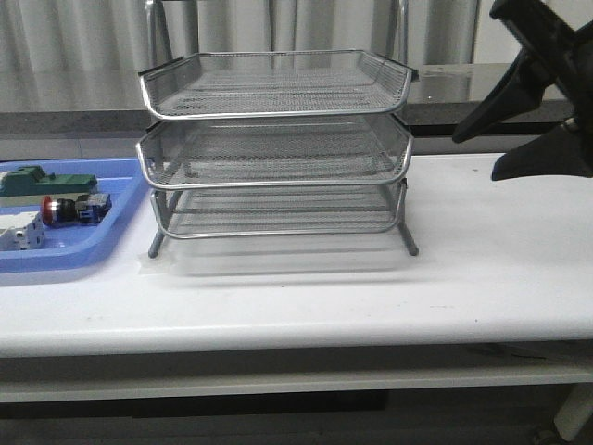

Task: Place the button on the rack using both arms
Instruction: 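Reach the right gripper to the front edge of the middle wire tray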

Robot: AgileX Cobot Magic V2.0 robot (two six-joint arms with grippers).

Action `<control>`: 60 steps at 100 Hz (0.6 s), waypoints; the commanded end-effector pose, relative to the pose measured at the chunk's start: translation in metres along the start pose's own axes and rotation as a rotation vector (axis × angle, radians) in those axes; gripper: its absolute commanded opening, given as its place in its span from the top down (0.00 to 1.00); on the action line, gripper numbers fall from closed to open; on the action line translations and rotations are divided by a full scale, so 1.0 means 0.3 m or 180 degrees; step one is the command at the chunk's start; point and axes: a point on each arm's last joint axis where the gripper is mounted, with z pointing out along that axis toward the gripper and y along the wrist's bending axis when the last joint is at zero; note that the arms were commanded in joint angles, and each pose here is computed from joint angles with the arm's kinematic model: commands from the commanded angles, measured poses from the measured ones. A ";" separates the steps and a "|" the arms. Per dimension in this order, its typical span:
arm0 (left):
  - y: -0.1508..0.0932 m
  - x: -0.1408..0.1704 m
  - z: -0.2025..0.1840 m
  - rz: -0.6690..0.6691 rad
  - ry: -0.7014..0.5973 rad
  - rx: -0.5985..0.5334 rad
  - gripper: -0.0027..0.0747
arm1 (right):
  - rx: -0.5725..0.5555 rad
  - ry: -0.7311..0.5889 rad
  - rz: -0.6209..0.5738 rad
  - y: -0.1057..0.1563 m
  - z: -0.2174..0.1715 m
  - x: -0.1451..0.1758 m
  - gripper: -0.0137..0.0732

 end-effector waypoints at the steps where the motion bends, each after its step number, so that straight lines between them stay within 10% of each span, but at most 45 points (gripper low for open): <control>1: -0.002 0.033 -0.002 -0.0062 -0.0179 0.0011 0.99 | -0.0339 -0.0138 0.0044 0.042 0.011 -0.041 0.43; 60: -0.002 0.033 -0.002 -0.0062 -0.0179 0.0011 0.99 | -0.0705 0.0138 0.0199 0.031 0.216 -0.133 0.43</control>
